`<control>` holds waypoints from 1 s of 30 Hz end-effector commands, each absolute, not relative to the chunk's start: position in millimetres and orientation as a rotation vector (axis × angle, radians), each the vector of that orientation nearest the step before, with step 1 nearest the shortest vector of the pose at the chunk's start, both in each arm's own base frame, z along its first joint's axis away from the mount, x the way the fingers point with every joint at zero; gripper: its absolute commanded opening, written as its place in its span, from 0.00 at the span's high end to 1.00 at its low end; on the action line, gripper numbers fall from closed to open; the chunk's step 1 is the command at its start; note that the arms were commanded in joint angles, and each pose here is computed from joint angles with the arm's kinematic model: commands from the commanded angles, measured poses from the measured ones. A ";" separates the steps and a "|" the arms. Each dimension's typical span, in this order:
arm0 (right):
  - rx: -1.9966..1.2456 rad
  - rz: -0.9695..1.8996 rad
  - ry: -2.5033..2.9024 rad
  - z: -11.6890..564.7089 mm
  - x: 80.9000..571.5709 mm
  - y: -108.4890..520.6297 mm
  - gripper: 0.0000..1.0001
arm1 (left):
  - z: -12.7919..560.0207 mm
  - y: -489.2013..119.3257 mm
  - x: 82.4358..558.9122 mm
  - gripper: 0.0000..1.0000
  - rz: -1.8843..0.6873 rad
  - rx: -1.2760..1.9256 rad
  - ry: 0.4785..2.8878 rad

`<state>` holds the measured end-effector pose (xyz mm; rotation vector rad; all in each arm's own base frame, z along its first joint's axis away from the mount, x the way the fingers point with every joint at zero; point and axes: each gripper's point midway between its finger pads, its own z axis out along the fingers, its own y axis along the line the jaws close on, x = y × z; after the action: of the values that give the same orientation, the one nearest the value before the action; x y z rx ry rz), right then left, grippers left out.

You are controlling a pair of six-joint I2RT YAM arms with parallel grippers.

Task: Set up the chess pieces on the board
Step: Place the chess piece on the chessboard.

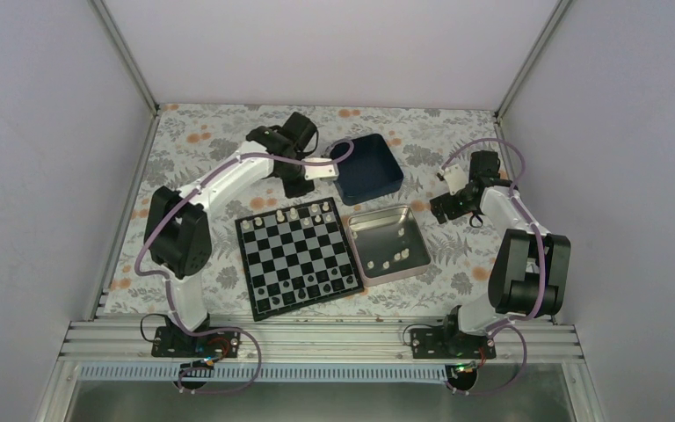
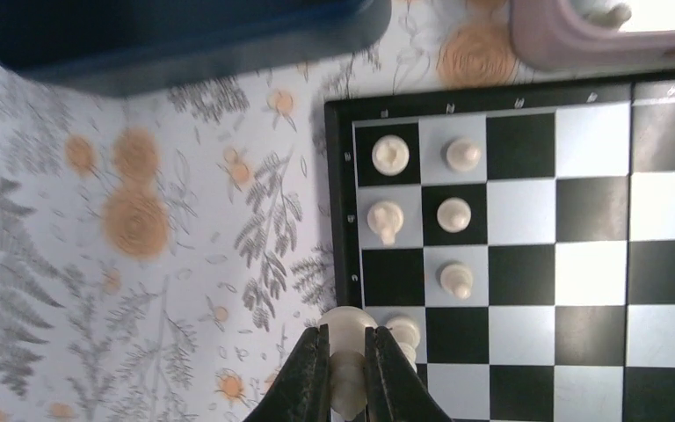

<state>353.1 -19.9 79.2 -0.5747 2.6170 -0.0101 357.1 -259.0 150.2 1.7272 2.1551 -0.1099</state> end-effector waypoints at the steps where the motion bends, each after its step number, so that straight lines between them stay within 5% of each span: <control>1: -0.571 -0.014 2.626 78.1 355.8 -20.1 0.00 | 139.6 -252.7 365.0 0.96 -0.153 1.686 2.137; 30: -0.579 -0.015 2.647 70.3 354.4 -20.8 0.00 | 60.9 -244.3 358.0 0.96 -0.247 1.799 2.278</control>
<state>351.5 -20.7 68.2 -0.5764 2.6509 -0.0028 365.4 -248.8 72.6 1.7565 2.2564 -0.2273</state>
